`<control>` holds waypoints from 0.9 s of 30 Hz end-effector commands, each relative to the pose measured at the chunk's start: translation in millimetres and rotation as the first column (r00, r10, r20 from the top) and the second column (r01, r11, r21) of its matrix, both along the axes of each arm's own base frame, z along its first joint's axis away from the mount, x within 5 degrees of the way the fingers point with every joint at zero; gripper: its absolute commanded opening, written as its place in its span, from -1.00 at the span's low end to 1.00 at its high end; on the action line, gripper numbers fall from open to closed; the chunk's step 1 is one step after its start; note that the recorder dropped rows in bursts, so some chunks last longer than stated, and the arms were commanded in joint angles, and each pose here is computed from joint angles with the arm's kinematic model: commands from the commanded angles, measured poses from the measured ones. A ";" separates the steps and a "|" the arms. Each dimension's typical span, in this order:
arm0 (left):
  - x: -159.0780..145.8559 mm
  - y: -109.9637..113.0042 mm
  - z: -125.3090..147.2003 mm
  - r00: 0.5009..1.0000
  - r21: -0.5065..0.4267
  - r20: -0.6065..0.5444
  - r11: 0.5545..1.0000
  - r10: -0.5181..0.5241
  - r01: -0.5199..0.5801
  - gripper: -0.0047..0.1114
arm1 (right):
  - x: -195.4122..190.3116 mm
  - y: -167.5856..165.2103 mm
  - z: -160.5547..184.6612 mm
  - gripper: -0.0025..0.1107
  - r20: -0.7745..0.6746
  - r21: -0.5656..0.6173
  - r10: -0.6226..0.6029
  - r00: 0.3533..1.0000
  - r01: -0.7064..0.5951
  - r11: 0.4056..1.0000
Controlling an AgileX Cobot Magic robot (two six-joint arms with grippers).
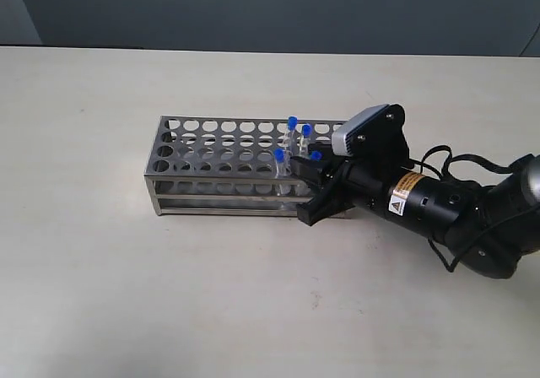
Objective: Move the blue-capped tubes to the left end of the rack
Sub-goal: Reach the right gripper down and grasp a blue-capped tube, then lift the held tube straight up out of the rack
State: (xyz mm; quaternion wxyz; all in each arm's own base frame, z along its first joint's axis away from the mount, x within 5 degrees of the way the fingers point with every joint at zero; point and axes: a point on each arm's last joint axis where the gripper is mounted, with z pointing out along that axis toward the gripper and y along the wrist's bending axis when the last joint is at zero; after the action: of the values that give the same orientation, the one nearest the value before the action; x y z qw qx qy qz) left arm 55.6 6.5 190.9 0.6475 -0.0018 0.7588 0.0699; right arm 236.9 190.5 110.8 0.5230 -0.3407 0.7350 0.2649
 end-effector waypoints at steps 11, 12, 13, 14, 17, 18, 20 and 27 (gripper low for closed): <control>-0.4 -0.2 1.4 1.000 0.002 0.009 1.000 -0.004 0.004 -0.90 | -1.2 0.6 39.2 -0.96 0.094 0.019 0.024 0.995 -0.026 0.999; -0.4 -0.2 1.4 1.000 0.002 0.009 1.000 -0.004 0.004 -0.90 | -0.9 -0.3 49.6 -0.96 0.110 0.011 0.018 0.994 -0.019 1.000; -0.4 -0.2 1.4 1.000 0.002 0.009 1.000 -0.004 0.004 -0.90 | -0.2 -1.2 60.6 -0.96 0.126 0.002 0.010 0.992 -0.010 1.000; -0.4 -0.2 1.4 1.000 0.002 0.009 1.000 -0.004 0.004 -0.90 | 0.3 -2.1 72.3 -0.96 0.145 -0.002 0.002 0.989 -0.002 1.000; -0.4 -0.2 1.4 1.000 0.002 0.009 1.000 -0.004 0.004 -0.90 | 4.6 -3.2 106.3 -0.96 0.197 -0.019 -0.023 0.980 0.028 0.999; -0.4 -0.2 1.4 1.000 0.002 0.009 1.000 -0.004 0.004 -0.90 | 5.7 -3.5 119.8 -0.96 0.224 -0.010 -0.033 0.974 0.036 0.999; -0.4 -0.2 1.4 1.000 0.002 0.009 1.000 -0.004 0.004 -0.90 | 8.4 -1.5 139.0 -0.96 0.275 0.012 -0.034 0.961 0.032 0.999; -0.4 -0.2 1.4 1.000 0.002 0.009 1.000 -0.004 0.004 -0.90 | 24.2 22.9 174.8 -0.96 0.250 0.130 0.045 0.967 -0.080 0.988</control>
State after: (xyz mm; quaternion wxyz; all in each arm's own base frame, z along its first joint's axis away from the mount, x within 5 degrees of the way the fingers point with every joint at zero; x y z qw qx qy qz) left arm 55.6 6.5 190.9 0.6475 -0.0018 0.7588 0.0699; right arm 255.3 203.4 283.1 0.6436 -0.3485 0.6305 0.2583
